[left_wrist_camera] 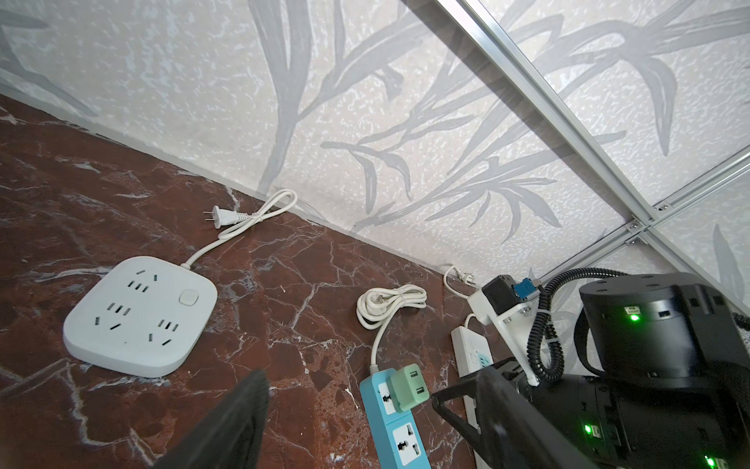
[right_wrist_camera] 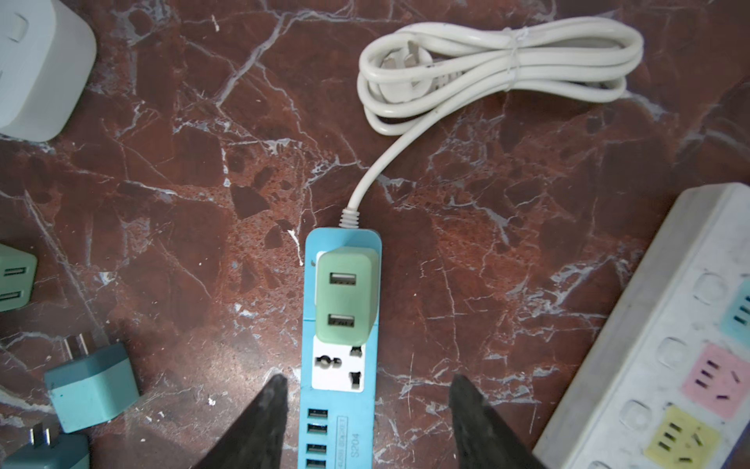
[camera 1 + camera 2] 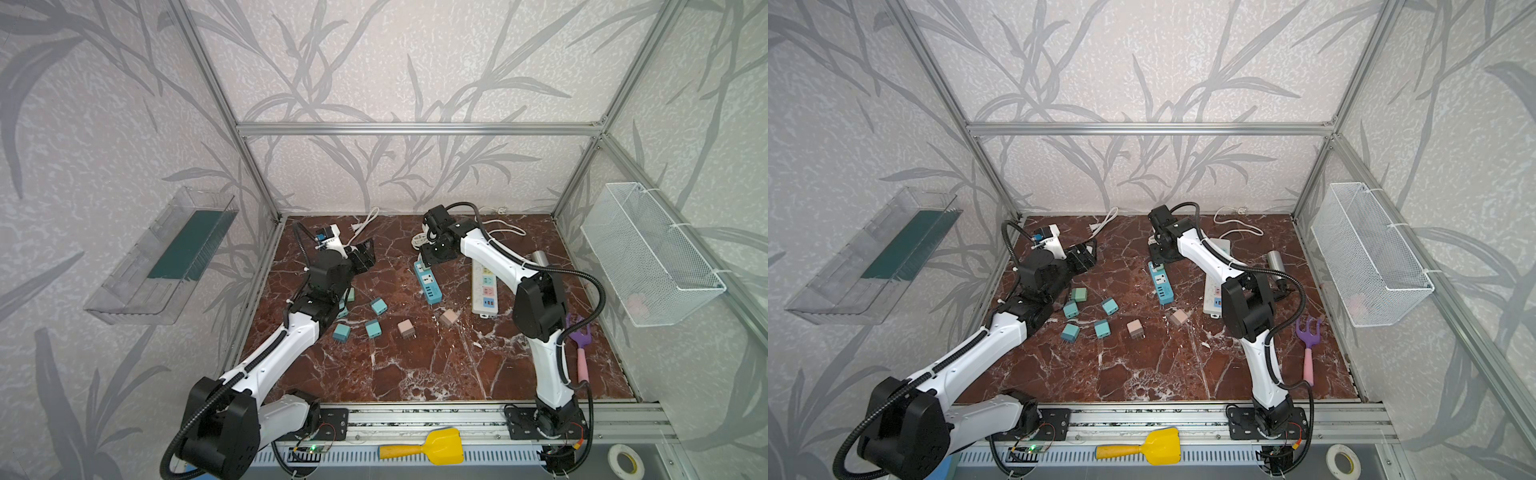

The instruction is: Insert the plug

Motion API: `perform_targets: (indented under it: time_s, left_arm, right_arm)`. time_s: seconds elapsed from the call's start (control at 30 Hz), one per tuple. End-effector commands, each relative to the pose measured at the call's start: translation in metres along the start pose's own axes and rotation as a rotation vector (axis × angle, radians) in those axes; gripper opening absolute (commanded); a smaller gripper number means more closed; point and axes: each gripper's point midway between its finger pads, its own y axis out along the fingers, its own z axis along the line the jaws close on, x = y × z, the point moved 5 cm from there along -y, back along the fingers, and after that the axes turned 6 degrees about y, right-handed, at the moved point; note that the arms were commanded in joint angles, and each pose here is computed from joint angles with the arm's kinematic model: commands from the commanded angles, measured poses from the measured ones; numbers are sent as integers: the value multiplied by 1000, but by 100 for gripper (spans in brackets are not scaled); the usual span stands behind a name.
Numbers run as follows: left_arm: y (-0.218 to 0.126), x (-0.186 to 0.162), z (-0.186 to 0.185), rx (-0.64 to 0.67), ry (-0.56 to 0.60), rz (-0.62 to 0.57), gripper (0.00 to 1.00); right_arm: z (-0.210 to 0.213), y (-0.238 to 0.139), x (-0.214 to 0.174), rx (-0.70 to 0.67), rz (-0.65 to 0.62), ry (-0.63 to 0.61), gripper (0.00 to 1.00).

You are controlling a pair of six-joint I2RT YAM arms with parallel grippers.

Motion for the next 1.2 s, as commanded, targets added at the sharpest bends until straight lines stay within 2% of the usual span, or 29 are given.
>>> perform_targets:
  time_s: [0.0, 0.2, 0.47, 0.73, 0.83, 1.03, 1.17]
  left_arm:
    - [2, 3, -2, -20, -16, -11, 81]
    - [10, -3, 0, -19, -15, 18, 81]
    - [13, -6, 2, -16, -23, 33, 80]
    - [11, -4, 1, -20, -14, 30, 79]
    - [11, -3, 0, -26, -16, 30, 79]
    - [12, -5, -1, -36, -19, 35, 79]
    - [15, -6, -5, -68, -18, 52, 79]
  right_arm:
    - [-12, -6, 12, -18, -7, 0, 59]
    - [-13, 4, 14, 27, 21, -4, 54]
    - [-10, 19, 14, 45, 46, -9, 53]
    - [-27, 48, -8, -62, 139, -10, 51]
    - [-31, 52, -20, -63, 150, 1, 50]
    - [-21, 36, -14, 8, 113, 14, 51]
    - [-14, -9, 24, 28, -13, 3, 57]
